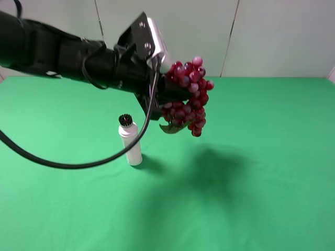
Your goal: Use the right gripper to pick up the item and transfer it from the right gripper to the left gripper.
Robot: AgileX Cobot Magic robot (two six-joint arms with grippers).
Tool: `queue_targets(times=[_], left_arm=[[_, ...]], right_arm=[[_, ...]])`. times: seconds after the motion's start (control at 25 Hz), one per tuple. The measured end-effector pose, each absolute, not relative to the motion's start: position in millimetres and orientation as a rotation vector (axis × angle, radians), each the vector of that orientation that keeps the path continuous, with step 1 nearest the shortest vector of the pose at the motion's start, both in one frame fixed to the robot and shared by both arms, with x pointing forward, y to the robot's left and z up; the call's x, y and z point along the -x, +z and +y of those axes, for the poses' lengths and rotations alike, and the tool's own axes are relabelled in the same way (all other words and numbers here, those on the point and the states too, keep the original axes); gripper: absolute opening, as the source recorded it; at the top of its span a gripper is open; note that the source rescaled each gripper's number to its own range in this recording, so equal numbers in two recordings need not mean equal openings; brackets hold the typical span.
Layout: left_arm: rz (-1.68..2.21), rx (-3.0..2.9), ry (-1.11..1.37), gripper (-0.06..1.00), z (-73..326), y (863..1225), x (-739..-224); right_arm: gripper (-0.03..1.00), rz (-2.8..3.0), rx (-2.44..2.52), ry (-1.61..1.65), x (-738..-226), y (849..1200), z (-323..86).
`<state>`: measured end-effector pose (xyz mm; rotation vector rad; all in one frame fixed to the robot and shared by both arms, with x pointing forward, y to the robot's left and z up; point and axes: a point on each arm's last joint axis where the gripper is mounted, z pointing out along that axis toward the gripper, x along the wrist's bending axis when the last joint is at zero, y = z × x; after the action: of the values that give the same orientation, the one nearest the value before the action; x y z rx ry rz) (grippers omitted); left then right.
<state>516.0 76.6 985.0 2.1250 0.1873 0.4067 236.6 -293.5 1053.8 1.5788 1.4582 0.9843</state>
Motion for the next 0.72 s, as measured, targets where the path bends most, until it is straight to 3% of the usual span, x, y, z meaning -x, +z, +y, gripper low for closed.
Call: queue_targets(times=[0.32,0.72], left_arm=[[0.492,-2.066,0.582,0.00,114.2,1046.5,-534.4],[1.046,-1.914,0.691,0.00,180.2,1053.8,-562.3]], right_arm=[[1.00,1.458,-1.579,0.985,-236.6,1053.8,-293.5],[1.00,1.456,-1.580,0.987,-236.6,1053.9,-293.5]])
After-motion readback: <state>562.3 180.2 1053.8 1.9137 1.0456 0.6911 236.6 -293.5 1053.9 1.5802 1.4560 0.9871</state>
